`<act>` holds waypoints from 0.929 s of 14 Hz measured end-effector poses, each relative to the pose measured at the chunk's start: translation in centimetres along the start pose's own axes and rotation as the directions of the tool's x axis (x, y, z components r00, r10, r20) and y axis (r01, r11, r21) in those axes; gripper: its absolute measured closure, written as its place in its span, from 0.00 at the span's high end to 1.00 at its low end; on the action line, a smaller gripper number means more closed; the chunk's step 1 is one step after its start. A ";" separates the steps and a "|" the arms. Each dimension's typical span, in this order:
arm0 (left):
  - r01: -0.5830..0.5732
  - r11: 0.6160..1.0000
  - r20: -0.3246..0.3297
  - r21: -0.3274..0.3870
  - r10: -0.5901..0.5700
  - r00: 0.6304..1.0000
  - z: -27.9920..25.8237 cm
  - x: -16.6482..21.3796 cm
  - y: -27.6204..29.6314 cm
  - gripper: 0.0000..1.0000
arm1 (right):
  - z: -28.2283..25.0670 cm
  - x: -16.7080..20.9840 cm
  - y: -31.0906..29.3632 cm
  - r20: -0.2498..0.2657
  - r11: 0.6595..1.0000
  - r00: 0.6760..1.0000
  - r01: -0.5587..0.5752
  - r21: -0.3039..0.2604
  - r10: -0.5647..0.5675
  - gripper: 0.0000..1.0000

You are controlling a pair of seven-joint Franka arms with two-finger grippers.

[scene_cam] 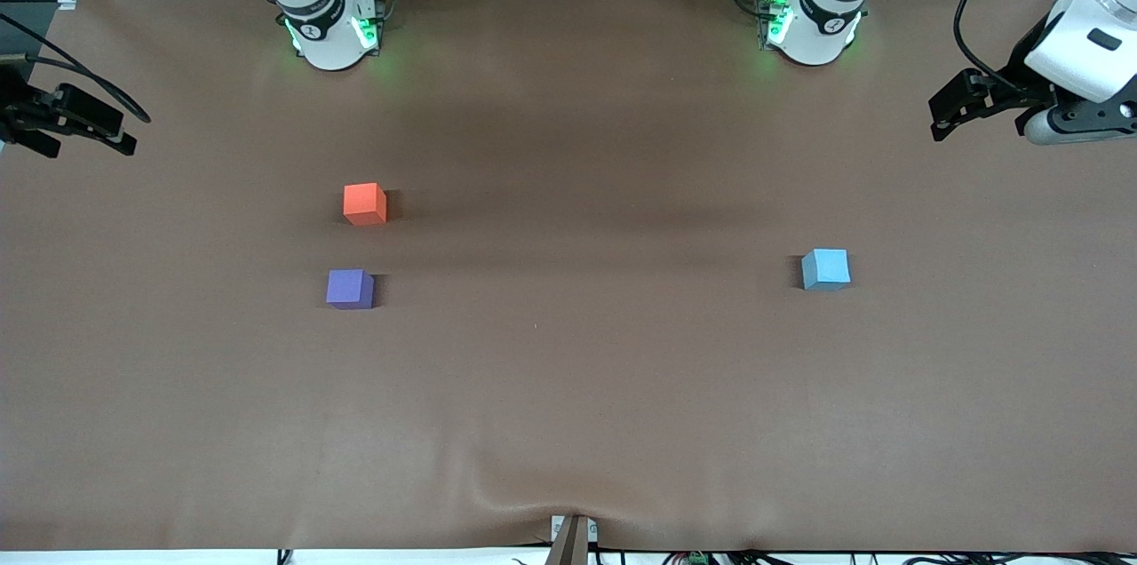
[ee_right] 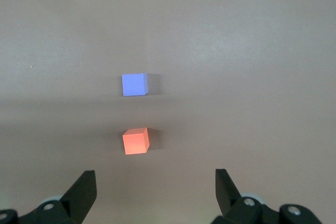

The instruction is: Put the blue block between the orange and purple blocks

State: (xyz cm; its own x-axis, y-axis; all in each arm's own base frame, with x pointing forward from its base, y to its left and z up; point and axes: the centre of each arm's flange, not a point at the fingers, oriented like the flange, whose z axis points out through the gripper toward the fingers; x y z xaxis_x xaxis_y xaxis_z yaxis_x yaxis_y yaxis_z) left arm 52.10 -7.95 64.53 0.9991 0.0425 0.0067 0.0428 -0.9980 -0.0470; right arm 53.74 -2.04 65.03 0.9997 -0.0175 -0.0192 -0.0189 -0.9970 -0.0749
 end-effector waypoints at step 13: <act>0.049 0.998 0.015 -0.026 -0.048 0.999 -0.5 0.2 -2.4 1.00 | -0.2 -0.1 0.1 -0.002 0.999 1.000 0.004 -0.040 -0.004 1.00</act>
State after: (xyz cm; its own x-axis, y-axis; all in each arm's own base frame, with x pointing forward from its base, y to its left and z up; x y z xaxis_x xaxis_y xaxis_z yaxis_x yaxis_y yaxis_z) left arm 52.21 -5.61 65.16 0.9958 0.0914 -0.0060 0.0913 -0.9956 -0.0210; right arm 53.60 -2.12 65.23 0.9998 -0.0137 -0.0170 -0.0143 -0.9993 -0.0348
